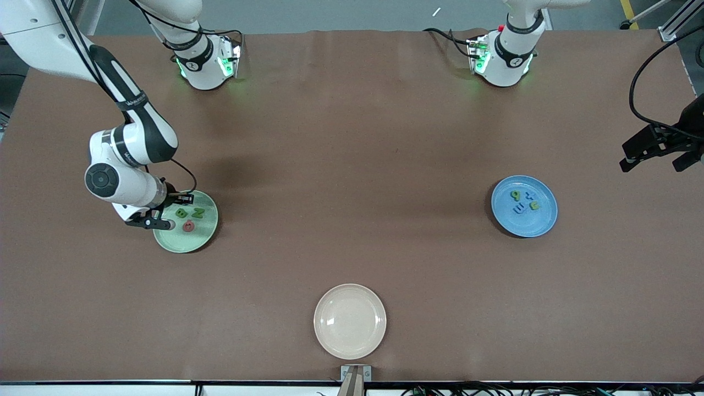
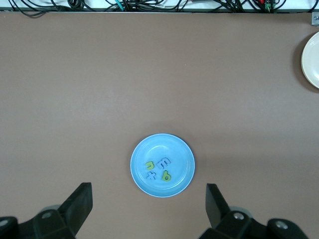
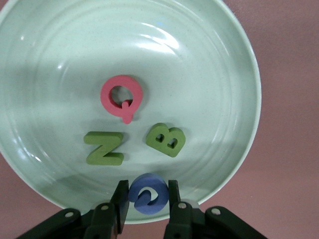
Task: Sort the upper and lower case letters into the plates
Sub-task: 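Release the blue letter onto the green plate with the right gripper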
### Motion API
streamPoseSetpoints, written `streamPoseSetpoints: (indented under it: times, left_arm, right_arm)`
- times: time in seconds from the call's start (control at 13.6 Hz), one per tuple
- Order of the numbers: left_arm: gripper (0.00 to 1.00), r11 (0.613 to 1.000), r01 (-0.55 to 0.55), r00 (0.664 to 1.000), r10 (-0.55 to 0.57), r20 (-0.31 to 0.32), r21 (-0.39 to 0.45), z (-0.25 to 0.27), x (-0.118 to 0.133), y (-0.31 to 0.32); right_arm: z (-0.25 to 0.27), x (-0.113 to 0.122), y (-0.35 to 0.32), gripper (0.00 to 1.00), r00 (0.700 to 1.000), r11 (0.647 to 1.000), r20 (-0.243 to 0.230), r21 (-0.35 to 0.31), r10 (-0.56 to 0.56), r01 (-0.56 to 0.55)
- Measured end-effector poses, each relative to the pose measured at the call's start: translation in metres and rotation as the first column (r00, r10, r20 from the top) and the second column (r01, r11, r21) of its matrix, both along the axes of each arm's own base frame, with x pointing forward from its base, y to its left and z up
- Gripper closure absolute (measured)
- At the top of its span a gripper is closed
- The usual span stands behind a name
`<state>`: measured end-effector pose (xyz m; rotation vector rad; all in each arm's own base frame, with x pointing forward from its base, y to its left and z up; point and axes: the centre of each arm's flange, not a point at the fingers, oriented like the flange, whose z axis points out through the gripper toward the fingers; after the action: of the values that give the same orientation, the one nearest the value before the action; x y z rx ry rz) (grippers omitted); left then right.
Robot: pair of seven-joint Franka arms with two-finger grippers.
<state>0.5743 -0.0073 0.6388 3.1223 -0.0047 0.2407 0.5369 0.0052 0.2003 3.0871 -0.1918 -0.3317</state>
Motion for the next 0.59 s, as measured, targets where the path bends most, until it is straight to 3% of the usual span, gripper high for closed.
streamPoseSetpoints:
  times: [0.3, 0.37, 0.59]
  left_arm:
    - [0.00, 1.000, 0.016, 1.000, -0.016, 0.000, 0.000, 0.0002, -0.0002, -0.0092]
    - [0.00, 1.000, 0.017, 1.000, -0.017, 0.000, 0.000, 0.0002, -0.0002, -0.0097]
    - [0.00, 1.000, 0.016, 1.000, -0.016, 0.000, 0.000, 0.0002, -0.0002, -0.0090]
  right_arm:
    - [-0.0018, -0.0021, 0.0010, 0.64, 1.000, 1.000, -0.005, 0.001, 0.002, -0.002]
    - [-0.0019, -0.0021, 0.0010, 0.59, 1.000, 1.000, -0.005, 0.001, 0.002, -0.002]
    - [0.0022, 0.0024, 0.0016, 0.31, 1.000, 1.000, 0.007, 0.001, 0.002, -0.002]
